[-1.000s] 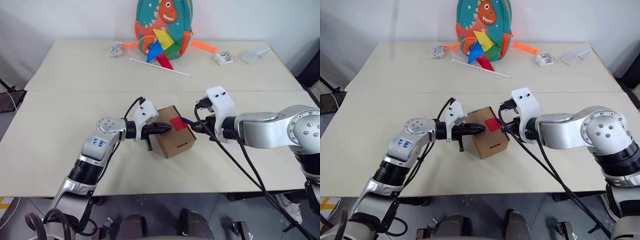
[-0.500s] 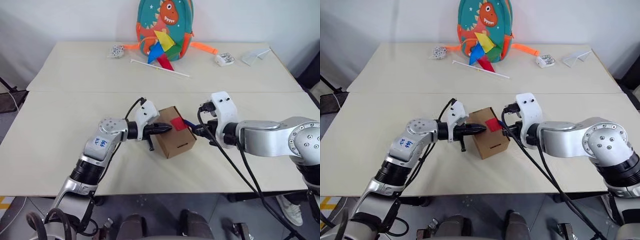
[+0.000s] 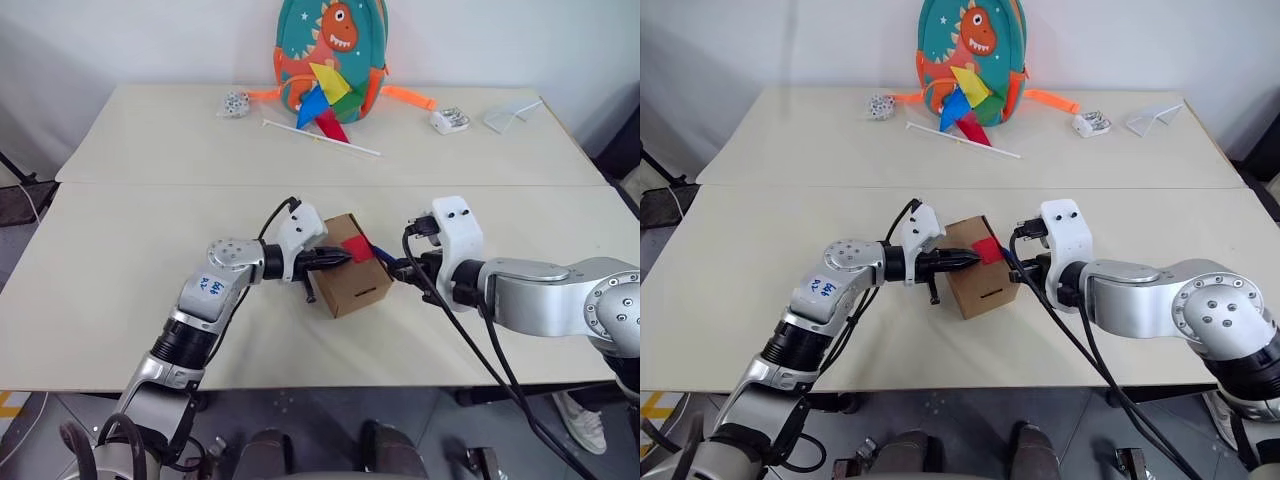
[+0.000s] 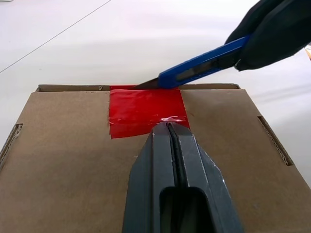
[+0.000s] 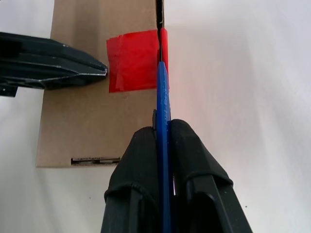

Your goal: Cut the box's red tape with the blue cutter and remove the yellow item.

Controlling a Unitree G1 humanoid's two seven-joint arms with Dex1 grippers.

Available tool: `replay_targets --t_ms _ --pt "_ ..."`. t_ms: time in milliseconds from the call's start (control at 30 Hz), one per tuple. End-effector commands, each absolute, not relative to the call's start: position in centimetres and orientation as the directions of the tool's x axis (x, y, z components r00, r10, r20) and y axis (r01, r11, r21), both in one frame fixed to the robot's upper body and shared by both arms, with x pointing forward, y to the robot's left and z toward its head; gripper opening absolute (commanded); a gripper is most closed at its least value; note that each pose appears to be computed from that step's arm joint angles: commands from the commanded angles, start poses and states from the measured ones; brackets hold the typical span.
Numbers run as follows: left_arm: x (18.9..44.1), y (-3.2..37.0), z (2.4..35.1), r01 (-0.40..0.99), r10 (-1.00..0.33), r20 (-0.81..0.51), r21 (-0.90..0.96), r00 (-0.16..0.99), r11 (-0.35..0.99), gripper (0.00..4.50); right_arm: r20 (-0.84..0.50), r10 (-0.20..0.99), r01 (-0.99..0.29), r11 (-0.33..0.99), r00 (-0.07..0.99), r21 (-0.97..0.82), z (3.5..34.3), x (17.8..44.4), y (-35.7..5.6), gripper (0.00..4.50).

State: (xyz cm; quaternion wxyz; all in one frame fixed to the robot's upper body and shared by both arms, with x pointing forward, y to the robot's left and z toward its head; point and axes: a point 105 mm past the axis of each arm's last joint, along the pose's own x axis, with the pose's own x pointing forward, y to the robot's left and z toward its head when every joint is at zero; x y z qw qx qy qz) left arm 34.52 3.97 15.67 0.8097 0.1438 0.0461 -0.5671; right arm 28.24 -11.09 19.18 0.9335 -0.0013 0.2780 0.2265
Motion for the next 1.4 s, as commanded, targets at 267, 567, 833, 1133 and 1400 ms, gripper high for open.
replay_targets --t_ms 267,567,833,1133,1400 --pt "34.1 3.9 12.0 0.945 -0.88 -0.343 0.115 0.328 0.308 0.0 -0.561 0.486 -0.511 0.85 0.67 0.125 18.3 26.1 -11.3 0.1" --pt "34.0 3.9 12.2 0.945 -0.882 -0.338 0.124 0.327 0.303 0.0 -0.541 0.57 -0.656 0.753 0.619 0.043 22.9 26.0 -12.1 0.1" --pt "34.1 4.8 13.2 0.946 -0.885 -0.336 0.16 0.321 0.282 0.0 -0.587 0.514 -0.633 0.774 0.625 0.003 26.3 25.7 -15.8 0.1" --pt "34.6 6.0 16.3 0.939 -0.915 -0.253 0.224 0.315 0.261 0.0 -0.503 0.217 -0.325 0.936 0.837 -0.137 20.7 28.9 -25.0 0.1" --pt "34.9 8.0 18.6 0.935 -0.931 -0.178 0.219 0.319 0.279 0.0 -0.342 0.214 -0.345 0.855 0.915 -0.388 15.7 29.5 -29.3 0.1"
